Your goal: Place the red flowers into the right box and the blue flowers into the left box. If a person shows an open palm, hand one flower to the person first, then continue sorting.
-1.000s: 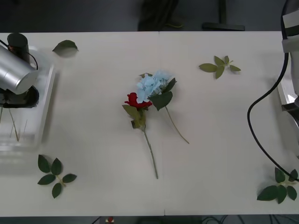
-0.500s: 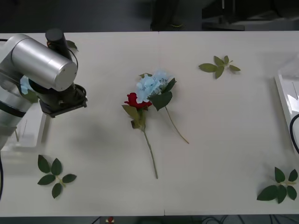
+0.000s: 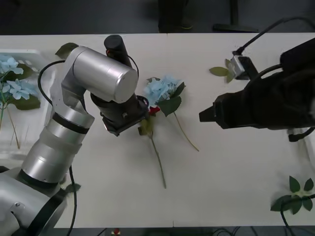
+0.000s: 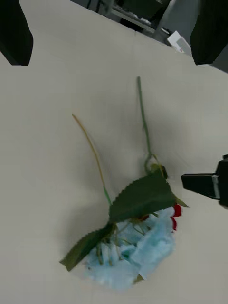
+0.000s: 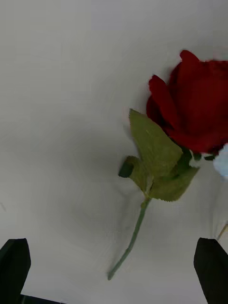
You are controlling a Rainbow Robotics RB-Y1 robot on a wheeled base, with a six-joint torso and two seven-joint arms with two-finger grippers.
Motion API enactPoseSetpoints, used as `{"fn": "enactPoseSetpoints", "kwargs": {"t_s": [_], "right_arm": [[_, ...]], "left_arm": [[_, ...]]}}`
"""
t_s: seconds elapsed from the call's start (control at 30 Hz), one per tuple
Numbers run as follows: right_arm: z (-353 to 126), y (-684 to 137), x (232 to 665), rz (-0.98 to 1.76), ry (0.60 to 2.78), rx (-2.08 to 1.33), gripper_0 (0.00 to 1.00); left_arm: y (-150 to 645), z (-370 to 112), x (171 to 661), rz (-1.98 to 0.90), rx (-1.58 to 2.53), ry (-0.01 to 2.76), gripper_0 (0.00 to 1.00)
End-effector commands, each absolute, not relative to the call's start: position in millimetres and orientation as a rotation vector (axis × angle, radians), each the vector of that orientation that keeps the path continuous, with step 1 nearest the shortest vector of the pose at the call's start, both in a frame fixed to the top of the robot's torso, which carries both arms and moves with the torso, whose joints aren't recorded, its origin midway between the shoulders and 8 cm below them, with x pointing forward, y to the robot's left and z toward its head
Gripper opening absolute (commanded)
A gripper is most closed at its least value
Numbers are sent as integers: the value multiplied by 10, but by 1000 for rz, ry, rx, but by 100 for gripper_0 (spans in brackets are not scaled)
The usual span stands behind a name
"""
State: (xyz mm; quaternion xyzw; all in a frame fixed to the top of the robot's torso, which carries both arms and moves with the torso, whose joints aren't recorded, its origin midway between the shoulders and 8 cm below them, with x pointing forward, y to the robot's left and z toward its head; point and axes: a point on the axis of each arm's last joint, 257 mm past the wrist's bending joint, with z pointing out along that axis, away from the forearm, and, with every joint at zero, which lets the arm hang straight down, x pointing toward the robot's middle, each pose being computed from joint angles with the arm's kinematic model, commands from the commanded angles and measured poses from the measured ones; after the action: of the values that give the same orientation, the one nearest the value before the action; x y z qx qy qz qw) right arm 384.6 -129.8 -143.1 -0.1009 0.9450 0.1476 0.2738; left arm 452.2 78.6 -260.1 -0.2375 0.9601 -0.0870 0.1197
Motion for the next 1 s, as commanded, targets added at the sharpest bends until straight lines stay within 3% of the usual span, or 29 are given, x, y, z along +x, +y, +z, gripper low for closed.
{"fn": "enactPoseSetpoints", "kwargs": {"t_s": [0.03, 0.5, 1.0], "right_arm": [[-1737, -1124, 3988, 318, 2554, -297, 97], [-2341, -1111, 4624, 255, 2529, -181, 97], [-2093, -1424, 4574, 260, 2552, -184, 97]], "left_arm": [[454, -2482, 4517, -258, -518, 2781, 100], [343, -2954, 4500, -215, -465, 2831, 100], [334, -3152, 4531, -202, -483, 2838, 100]]}}
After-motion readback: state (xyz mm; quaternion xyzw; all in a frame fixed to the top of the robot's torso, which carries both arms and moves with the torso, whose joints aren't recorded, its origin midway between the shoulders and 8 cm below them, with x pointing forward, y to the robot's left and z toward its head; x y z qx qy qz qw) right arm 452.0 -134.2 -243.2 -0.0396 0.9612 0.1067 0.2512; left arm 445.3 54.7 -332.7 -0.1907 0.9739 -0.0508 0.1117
